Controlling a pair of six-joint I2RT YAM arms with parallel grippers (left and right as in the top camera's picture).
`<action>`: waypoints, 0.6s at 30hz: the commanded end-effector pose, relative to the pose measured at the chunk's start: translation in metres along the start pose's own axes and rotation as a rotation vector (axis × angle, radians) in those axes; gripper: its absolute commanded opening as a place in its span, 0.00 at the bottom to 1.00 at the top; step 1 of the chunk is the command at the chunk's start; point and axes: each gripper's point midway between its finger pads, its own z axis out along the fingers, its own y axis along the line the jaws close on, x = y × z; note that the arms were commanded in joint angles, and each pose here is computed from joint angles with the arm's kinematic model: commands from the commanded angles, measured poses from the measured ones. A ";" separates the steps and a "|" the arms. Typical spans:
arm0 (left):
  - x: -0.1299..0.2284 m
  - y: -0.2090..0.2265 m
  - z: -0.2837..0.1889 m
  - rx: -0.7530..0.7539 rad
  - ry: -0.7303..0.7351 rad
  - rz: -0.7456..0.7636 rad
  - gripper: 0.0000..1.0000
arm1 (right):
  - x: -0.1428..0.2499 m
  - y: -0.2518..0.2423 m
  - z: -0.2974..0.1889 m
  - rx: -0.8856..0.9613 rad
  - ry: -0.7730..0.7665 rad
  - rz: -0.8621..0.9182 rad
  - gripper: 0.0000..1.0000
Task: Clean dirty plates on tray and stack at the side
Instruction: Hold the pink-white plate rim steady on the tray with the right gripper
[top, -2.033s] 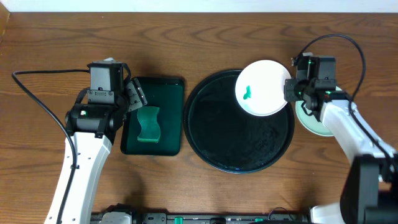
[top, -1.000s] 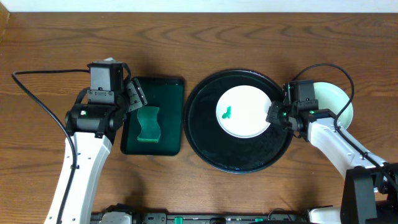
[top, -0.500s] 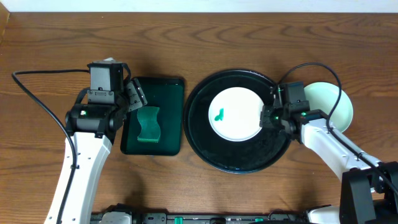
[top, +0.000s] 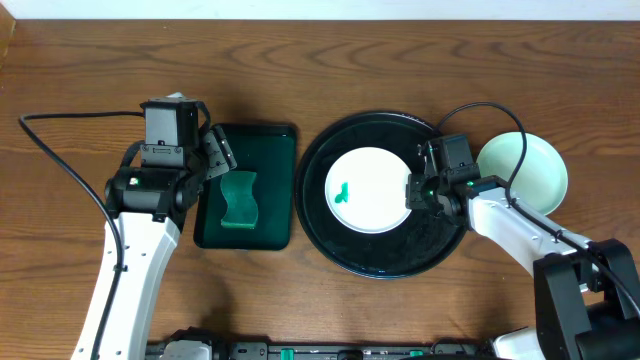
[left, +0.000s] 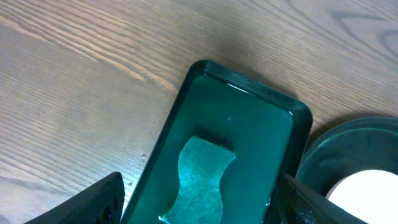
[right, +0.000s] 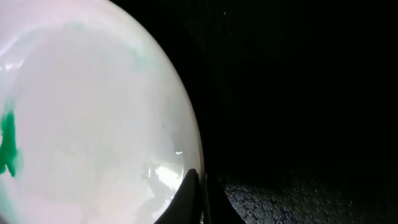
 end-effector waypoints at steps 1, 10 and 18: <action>-0.003 -0.001 -0.002 -0.005 -0.012 0.002 0.78 | 0.008 -0.001 0.005 0.010 0.022 -0.033 0.01; -0.003 -0.001 -0.002 -0.005 -0.012 0.002 0.78 | 0.007 0.000 0.005 0.008 0.022 -0.064 0.19; -0.003 -0.001 -0.002 -0.005 -0.012 0.002 0.78 | 0.005 0.001 0.003 0.009 0.028 -0.085 0.41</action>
